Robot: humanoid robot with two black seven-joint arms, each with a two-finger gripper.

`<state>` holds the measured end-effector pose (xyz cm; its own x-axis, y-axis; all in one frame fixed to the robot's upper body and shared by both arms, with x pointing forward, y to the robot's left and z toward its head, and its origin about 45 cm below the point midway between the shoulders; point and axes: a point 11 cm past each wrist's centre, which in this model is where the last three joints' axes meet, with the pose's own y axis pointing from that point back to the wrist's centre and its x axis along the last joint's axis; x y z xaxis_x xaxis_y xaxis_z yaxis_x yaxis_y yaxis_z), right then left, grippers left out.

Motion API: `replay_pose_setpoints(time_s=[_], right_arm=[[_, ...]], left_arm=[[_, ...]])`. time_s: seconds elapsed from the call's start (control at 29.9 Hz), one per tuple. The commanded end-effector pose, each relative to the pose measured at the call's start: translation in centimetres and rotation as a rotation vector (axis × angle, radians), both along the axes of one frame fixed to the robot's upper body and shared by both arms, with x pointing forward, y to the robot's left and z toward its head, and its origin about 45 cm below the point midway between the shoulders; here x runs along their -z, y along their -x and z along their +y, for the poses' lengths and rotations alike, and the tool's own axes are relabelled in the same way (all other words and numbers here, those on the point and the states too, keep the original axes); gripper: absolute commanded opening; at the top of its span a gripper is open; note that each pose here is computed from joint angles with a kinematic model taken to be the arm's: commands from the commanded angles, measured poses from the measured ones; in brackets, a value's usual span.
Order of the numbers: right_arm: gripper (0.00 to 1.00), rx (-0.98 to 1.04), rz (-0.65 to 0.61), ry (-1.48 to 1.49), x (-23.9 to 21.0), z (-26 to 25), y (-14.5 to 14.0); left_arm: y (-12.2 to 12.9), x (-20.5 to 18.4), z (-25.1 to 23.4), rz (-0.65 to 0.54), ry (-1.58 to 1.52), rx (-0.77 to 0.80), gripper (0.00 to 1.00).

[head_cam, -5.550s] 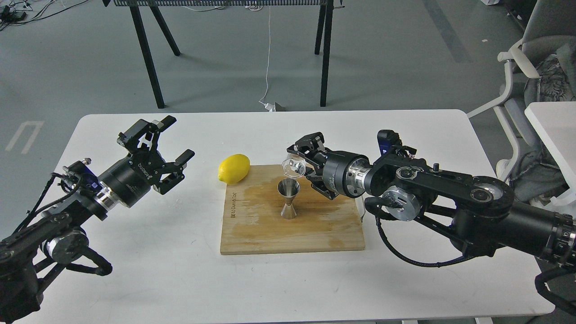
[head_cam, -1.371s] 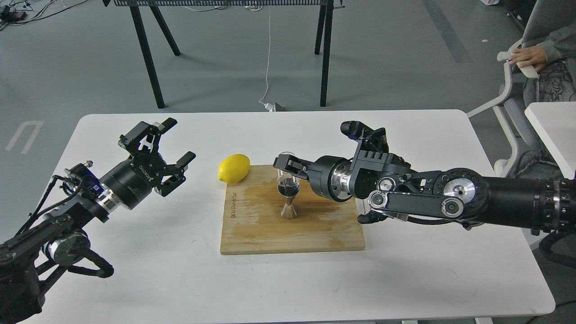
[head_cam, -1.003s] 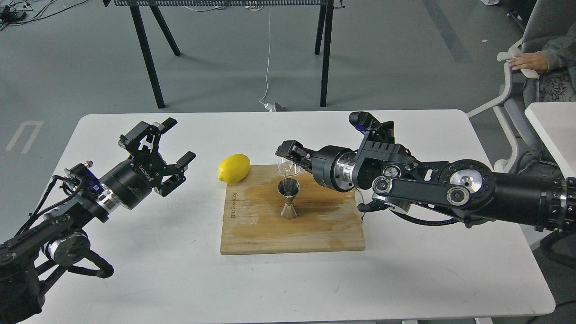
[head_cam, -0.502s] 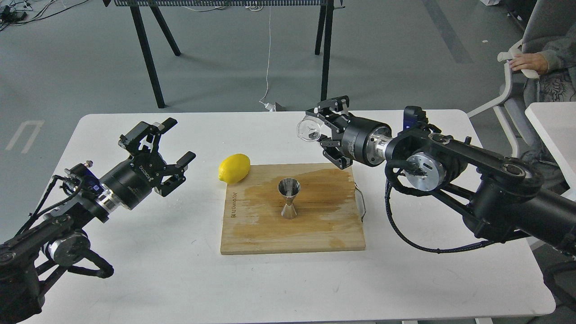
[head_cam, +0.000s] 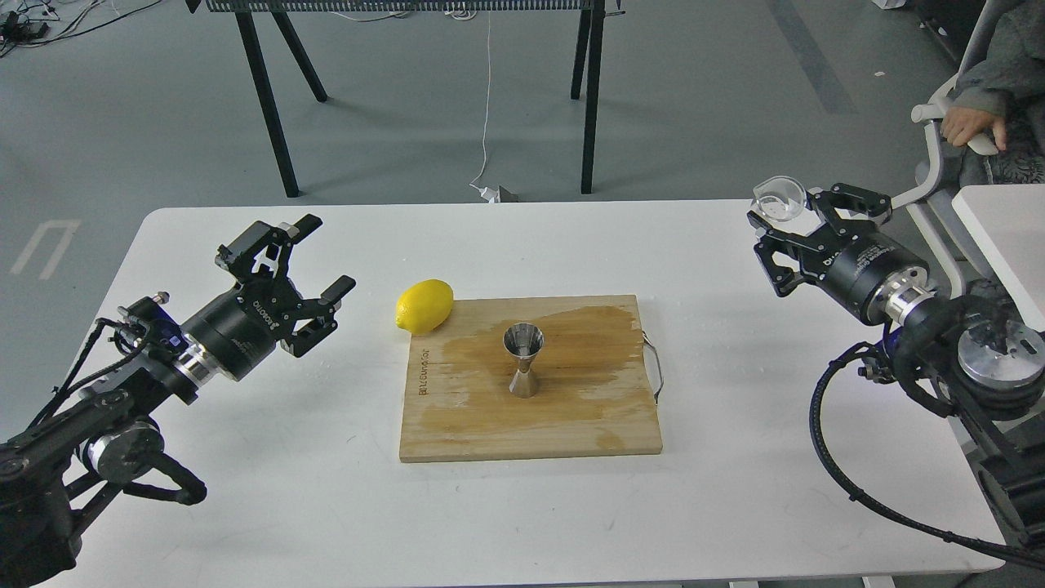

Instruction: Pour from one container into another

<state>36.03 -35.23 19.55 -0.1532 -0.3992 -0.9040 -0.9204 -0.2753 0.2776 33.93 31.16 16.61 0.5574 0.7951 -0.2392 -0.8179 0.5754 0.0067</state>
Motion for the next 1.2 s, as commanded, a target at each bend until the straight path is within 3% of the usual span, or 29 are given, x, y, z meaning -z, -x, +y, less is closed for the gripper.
replay_pose_setpoints(time_s=[0.0,0.23,0.53,1.17], right_arm=[[0.52,0.113,0.07,-0.099,2.8,-3.5,1.7],[0.52,0.222,0.181,-0.156,7.1,-6.0,3.5],[0.52,0.264,0.305,-0.199,12.2,-4.8,5.3],[0.52,0.227,0.301,-0.214,13.0,-1.9,4.2]], left_arm=[[0.2,0.3,0.1,0.008,0.0,-0.002,0.97],[0.2,0.4,-0.6,0.008,0.016,0.005,0.97],[0.2,0.4,-0.6,0.008,0.016,0.005,0.97],[0.3,0.5,-0.8,0.011,0.019,0.006,0.97]])
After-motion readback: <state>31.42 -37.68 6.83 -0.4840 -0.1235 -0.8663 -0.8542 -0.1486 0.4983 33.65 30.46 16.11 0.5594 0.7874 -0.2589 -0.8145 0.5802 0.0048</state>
